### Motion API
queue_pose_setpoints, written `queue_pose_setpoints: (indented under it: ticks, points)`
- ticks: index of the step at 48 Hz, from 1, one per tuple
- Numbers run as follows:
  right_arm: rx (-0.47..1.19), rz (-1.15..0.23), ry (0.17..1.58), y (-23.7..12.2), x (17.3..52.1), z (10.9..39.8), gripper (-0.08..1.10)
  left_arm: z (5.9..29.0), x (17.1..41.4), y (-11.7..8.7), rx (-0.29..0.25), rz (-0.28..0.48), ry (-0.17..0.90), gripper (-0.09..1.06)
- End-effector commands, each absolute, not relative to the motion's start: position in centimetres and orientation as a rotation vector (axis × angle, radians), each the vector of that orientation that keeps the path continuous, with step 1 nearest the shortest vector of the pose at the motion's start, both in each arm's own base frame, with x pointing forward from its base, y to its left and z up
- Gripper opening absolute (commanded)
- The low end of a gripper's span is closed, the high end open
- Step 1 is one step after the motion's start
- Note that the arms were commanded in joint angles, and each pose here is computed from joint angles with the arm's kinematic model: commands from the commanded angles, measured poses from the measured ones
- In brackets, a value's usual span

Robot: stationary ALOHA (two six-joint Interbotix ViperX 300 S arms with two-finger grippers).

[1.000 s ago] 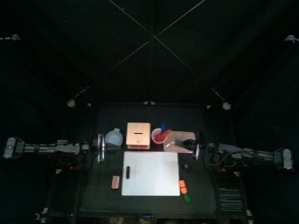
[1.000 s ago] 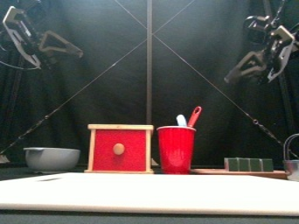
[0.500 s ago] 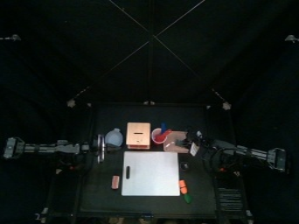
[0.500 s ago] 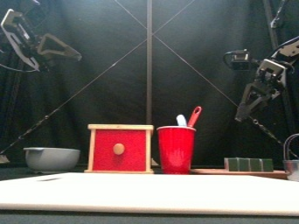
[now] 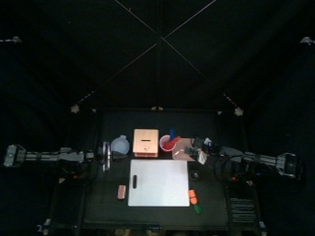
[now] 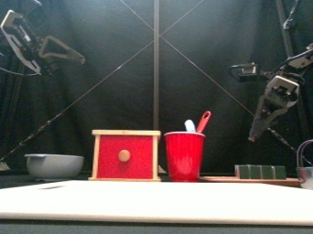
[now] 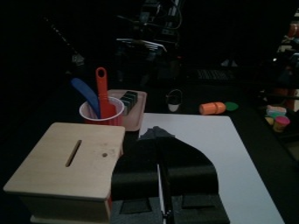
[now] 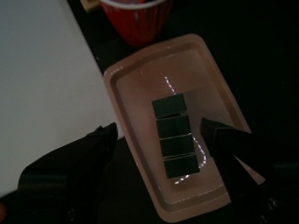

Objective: Place sushi on board then cut the sushi with the knife then place the pieces on the plate
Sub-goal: Place the sushi on the board

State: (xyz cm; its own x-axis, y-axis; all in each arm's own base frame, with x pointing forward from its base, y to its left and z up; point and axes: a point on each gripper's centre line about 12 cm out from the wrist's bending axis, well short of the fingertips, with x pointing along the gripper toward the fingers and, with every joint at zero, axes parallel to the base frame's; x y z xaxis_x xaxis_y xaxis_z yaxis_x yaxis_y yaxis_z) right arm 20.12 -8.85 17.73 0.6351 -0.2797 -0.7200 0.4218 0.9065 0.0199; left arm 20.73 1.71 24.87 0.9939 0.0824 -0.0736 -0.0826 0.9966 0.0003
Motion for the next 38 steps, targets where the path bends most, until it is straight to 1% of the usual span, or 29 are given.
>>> queue_pose_setpoints:
  ticks: [1,14,38]
  points:
    - [0.192,-0.420,0.792,-9.6,20.7,17.8,1.04,25.4,20.9,1.7,-0.001,0.084,0.055,-0.03]
    - [0.215,-0.435,0.866,-10.3,21.0,15.8,1.04,25.3,20.9,1.8,0.001,0.085,0.058,-0.03]
    - [0.239,-0.438,0.953,-11.1,22.0,13.0,1.03,25.1,20.8,1.8,-0.001,0.085,0.063,-0.03]
